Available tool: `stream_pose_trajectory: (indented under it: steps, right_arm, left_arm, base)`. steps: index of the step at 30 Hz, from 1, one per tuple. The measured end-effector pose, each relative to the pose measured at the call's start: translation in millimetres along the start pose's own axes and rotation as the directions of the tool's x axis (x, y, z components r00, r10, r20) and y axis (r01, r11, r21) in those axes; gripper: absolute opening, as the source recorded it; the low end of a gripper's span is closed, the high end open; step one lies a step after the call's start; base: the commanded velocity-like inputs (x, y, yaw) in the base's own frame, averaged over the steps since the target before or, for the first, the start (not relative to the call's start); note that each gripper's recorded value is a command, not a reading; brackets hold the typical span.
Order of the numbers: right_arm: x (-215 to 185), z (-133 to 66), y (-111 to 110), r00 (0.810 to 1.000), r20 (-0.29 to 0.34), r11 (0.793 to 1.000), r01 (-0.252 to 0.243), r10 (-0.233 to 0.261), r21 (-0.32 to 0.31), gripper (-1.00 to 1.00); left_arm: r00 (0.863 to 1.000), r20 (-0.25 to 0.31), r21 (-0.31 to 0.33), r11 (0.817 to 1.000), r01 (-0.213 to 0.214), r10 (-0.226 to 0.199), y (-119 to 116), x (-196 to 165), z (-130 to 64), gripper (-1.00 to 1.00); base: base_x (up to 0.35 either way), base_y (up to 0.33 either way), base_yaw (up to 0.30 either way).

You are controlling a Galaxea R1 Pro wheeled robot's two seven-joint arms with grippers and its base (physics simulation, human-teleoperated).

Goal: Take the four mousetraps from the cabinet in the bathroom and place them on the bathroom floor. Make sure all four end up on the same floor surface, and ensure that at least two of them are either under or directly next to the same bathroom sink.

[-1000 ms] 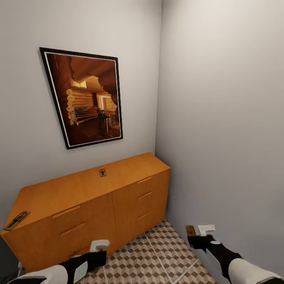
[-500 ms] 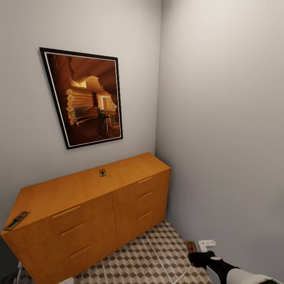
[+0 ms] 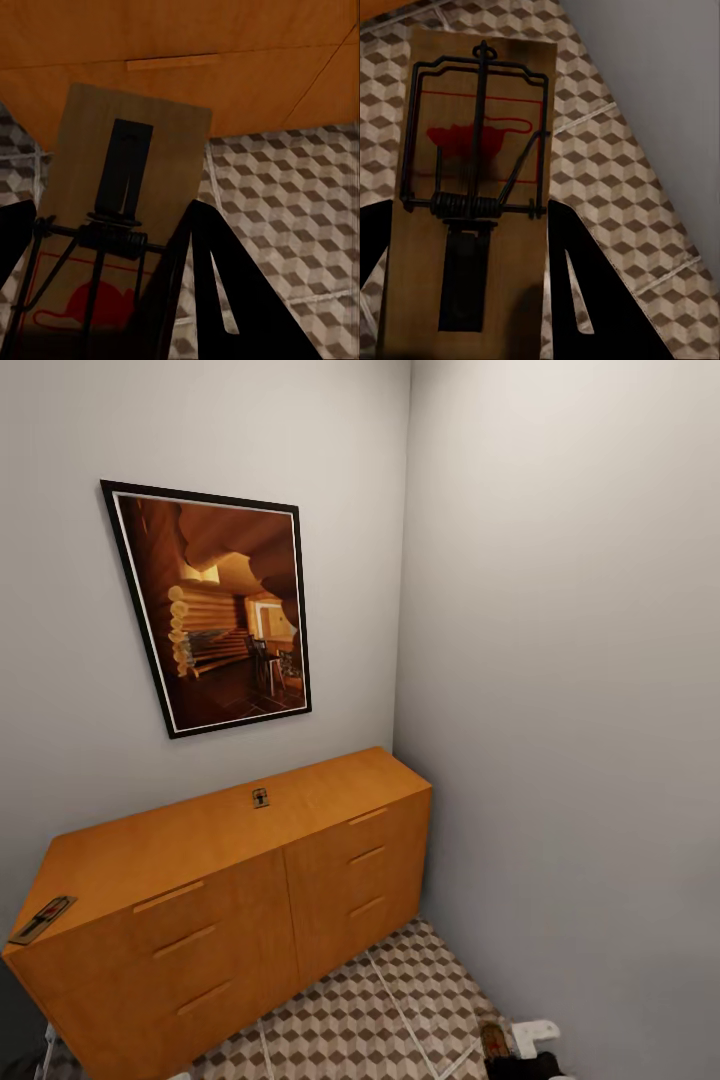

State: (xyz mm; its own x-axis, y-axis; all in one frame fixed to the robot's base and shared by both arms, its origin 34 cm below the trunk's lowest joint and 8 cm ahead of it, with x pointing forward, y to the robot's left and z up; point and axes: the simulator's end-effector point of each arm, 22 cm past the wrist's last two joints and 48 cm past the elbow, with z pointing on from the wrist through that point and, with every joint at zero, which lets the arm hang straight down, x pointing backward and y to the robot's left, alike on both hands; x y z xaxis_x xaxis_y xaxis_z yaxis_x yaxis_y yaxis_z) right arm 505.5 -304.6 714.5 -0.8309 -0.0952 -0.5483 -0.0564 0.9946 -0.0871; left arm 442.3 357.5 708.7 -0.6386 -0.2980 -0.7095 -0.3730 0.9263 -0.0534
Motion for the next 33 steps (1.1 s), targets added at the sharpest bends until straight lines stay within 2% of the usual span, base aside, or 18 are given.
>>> stream_pose_trajectory:
  steps: [3,5,7,10,13,15,18,23,33]
  right_arm:
    - [21,-3.6,-1,1.0,0.013,1.0,0.0,-0.001,0.004,-1.0]
    - [32,-7.3,0,0.999,0.048,1.0,0.001,-0.001,0.008,-1.0]
    - [37,-9.7,-1,0.998,0.07,1.0,0.0,-0.001,0.01,-1.0]
    - [40,-11.7,-6,0.996,0.088,1.0,-0.001,-0.001,0.02,-1.0]
    - [40,-13.2,-26,0.995,0.097,0.998,-0.018,0.012,0.061,-1.0]
    - [39,-14.4,-43,0.993,0.106,0.993,-0.064,0.053,0.099,-1.0]
    - [39,-15.2,-52,0.988,0.114,0.986,-0.115,0.101,0.123,-1.0]
    - [39,-15.4,-53,0.986,0.117,0.982,-0.137,0.122,0.129,-1.0]
    - [40,-15.1,-49,0.985,0.115,0.982,-0.142,0.128,0.125,-1.0]
  left_arm:
    - [1.0,-0.027,0.013,1.0,-0.002,0.002,-6,8,-1.0,-1.0]
    - [0.996,-0.088,0.036,0.999,-0.01,0.013,-16,24,-2.9,-1.0]
    - [0.992,-0.126,0.053,0.998,-0.022,0.029,-21,33,-4.3,-1.0]
    - [0.988,-0.149,0.065,0.997,-0.035,0.045,-24,38,-5.2,-1.0]
    - [0.989,-0.135,0.075,0.996,-0.041,0.051,-28,36,-5.3,-1.0]
    - [0.994,-0.099,0.084,0.996,-0.043,0.051,-34,30,-5.4,-1.0]
    - [0.997,-0.062,0.101,0.994,-0.04,0.047,-49,26,-7.3,-1.0]
    - [0.998,-0.052,0.109,0.994,-0.032,0.038,-58,26,-8.9,-1.0]
    - [0.997,-0.059,0.092,0.995,-0.033,0.039,-50,31,-10.5,-1.0]
  base:
    - [0.0,0.0,0.0]
    - [0.0,0.0,0.0]
    - [0.0,0.0,0.0]
    - [0.0,0.0,0.0]
    - [0.0,0.0,0.0]
    - [0.0,0.0,0.0]
    - [0.0,0.0,0.0]
    - [0.0,0.0,0.0]
    - [0.0,0.0,0.0]
